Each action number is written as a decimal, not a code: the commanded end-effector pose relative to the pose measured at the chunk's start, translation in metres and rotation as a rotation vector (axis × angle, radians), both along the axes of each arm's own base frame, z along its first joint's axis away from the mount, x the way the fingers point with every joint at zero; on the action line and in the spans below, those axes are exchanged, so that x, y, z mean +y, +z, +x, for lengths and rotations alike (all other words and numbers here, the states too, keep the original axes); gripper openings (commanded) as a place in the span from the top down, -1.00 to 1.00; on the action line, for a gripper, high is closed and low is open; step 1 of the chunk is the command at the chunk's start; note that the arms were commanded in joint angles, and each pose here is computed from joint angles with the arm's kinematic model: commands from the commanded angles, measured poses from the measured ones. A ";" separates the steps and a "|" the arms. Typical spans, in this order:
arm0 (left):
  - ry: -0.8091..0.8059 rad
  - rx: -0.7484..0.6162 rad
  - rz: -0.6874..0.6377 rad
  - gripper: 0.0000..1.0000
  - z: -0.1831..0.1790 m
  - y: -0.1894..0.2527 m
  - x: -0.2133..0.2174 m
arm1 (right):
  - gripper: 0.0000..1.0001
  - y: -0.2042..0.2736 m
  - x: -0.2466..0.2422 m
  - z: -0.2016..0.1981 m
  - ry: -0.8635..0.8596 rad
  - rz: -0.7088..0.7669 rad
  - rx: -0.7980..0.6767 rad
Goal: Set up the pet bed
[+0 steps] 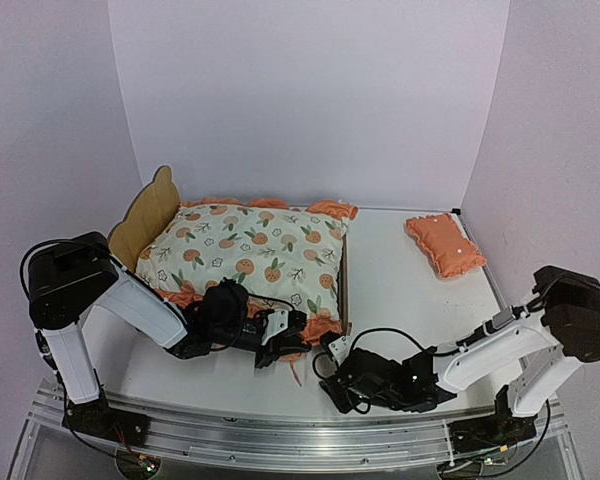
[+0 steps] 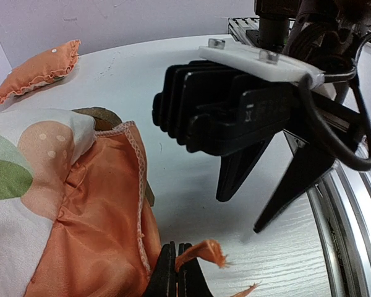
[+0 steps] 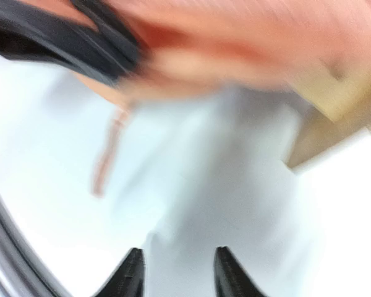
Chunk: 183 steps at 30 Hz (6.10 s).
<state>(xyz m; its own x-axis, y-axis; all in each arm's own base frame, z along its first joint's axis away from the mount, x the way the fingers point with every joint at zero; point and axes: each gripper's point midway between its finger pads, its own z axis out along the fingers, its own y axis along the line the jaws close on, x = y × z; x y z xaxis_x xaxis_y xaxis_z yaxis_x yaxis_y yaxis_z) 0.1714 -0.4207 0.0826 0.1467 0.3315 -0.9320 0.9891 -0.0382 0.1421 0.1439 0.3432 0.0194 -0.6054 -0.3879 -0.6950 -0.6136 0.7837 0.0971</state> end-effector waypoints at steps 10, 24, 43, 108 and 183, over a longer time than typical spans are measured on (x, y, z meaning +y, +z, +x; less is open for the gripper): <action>0.000 -0.012 -0.059 1.00 0.005 0.019 -0.003 | -0.05 -0.003 0.069 0.009 0.046 0.131 -0.104; 0.013 -0.002 -0.060 1.00 0.009 0.019 0.003 | 0.99 -0.037 0.021 0.002 -0.014 0.038 -0.058; -0.289 -0.335 -0.023 1.00 -0.046 -0.006 0.007 | 1.00 0.045 0.024 -0.011 0.179 0.236 0.135; -0.070 -0.512 0.050 1.00 -0.008 0.036 0.000 | 1.00 0.048 0.019 0.001 0.170 0.184 0.118; 0.399 0.426 0.016 0.13 -0.015 -0.007 0.024 | 1.00 0.062 0.033 0.011 0.213 0.173 0.103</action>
<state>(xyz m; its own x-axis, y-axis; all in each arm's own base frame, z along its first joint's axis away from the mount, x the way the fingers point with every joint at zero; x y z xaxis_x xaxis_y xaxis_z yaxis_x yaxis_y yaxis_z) 0.1506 -0.3849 0.0712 -0.3421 0.3779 -0.8603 0.9193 0.3243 -0.2231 0.1493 0.3697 0.0687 -0.6057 -0.4158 -0.6785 -0.7391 0.6097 0.2862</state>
